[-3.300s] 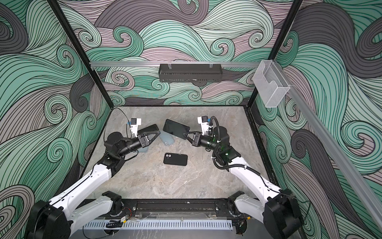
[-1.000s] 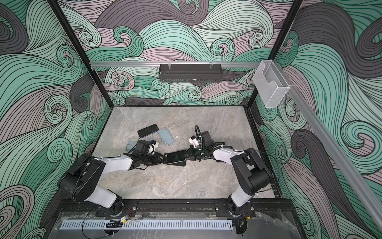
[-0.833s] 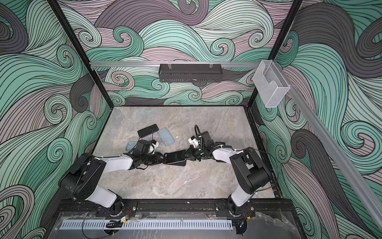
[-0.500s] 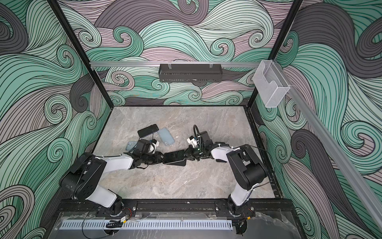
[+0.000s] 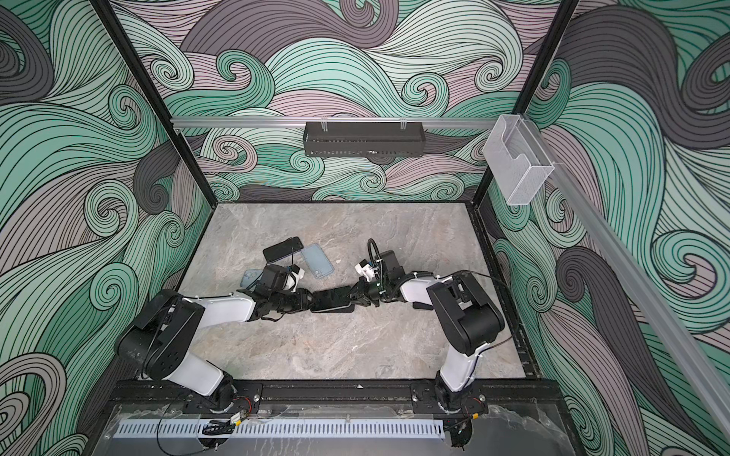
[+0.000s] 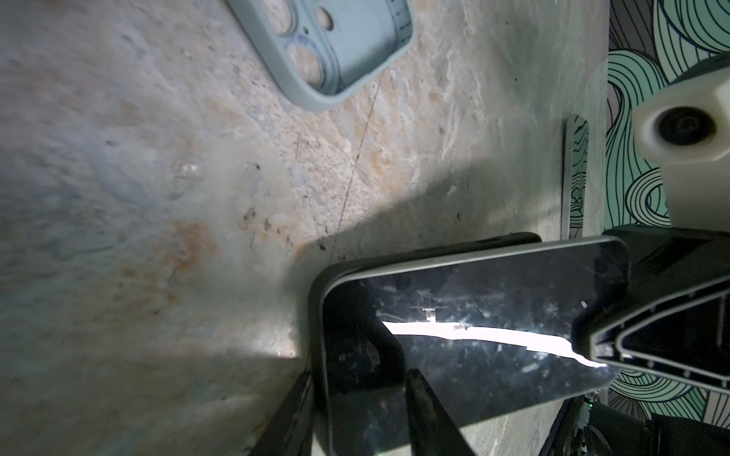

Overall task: Put the phone into the phone case
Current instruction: 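Insert the smartphone's end into the case's lens-hole end while the left gripper holds the case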

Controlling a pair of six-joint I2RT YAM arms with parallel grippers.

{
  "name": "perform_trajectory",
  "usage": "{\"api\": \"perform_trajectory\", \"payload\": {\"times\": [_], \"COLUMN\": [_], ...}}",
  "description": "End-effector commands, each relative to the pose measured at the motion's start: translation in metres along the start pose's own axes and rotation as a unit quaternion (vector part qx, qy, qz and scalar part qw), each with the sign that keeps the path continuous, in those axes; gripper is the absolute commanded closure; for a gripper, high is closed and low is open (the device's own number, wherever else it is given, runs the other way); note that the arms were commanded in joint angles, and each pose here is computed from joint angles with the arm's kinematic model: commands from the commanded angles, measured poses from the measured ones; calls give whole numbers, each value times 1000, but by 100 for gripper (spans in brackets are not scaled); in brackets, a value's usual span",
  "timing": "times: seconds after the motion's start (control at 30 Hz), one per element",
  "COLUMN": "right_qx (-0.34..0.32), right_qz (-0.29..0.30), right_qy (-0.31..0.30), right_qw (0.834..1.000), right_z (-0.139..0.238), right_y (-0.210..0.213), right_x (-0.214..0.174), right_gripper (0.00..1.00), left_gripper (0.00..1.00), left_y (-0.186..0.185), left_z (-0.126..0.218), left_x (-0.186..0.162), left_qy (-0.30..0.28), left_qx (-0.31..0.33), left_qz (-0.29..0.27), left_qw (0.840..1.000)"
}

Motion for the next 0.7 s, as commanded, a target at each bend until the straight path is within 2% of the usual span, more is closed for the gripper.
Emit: {"api": "perform_trajectory", "payload": {"times": [0.0, 0.27, 0.43, 0.67], "right_qx": [-30, -73, -99, -130], "right_qz": [-24, -8, 10, 33], "right_qy": [26, 37, 40, 42], "right_qw": [999, 997, 994, 990], "right_z": [-9, -1, 7, 17], "right_y": [-14, -17, -12, -5], "right_x": [-14, -18, -14, -8], "right_gripper": [83, 68, 58, 54], "left_gripper": [61, 69, 70, 70], "left_y": [-14, -6, -5, -7], "left_z": [-1, -3, -4, -4], "left_x": [2, -4, -7, -11], "left_qy": [3, 8, 12, 19], "left_qx": [-25, -21, -26, -30], "left_qz": [-17, -4, -2, -6], "left_qw": [1000, 1000, 1000, 999]}}
Point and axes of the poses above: each gripper's point midway between its finger pads, its own z axis back along the fingers, its own y axis along the line the jaws close on, x = y × z, the point moved 4 cm from there along z, back along the fingers, and after that the axes turned 15 degrees about z, right-handed, at the moved point
